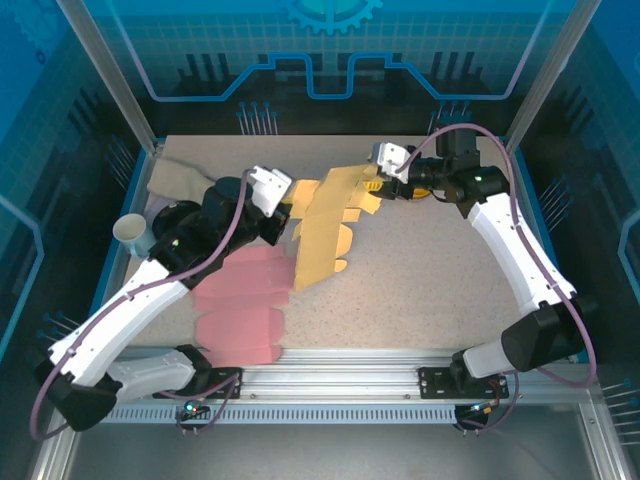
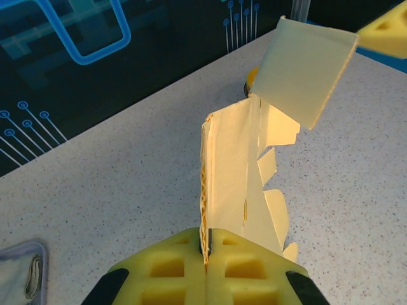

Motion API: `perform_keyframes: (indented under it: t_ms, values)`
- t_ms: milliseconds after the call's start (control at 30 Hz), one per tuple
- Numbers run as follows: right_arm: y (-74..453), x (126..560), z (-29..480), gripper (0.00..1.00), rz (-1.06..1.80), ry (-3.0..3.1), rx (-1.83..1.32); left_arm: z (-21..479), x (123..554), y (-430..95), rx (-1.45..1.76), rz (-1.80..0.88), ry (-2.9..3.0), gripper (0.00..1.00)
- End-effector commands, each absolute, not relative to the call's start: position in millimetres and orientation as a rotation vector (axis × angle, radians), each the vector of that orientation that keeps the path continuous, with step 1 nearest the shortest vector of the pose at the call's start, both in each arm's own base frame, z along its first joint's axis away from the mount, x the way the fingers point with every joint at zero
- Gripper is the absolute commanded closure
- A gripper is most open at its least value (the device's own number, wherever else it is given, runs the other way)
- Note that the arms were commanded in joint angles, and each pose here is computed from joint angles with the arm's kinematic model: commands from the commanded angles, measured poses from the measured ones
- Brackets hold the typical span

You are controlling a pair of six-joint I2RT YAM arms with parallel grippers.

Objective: Fold the paper box

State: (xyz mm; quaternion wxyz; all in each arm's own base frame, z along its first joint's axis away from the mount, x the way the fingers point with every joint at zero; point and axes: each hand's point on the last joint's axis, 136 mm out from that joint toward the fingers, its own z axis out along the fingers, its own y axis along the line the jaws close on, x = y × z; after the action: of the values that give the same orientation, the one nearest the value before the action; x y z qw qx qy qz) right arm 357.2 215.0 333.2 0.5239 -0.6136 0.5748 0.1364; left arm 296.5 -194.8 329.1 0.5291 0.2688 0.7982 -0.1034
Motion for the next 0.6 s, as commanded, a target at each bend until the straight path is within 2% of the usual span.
perform_keyframes:
  t_ms: [0, 233, 567]
  values:
    - [222.1, 348.5, 316.7, 0.48, 0.363, 1.341, -1.544, 337.5, 285.3, -198.1, 0.724, -0.258, 1.791, 1.0]
    - [218.7, 358.2, 305.1, 0.52, 0.302, 1.365, -1.56, 335.3, 270.9, -193.3, 0.769, -0.255, 1.723, 1.0]
    - [228.4, 338.0, 280.6, 0.58, 0.354, 1.378, -1.72, 332.0, 268.3, -191.3, 0.761, -0.26, 1.722, 1.0]
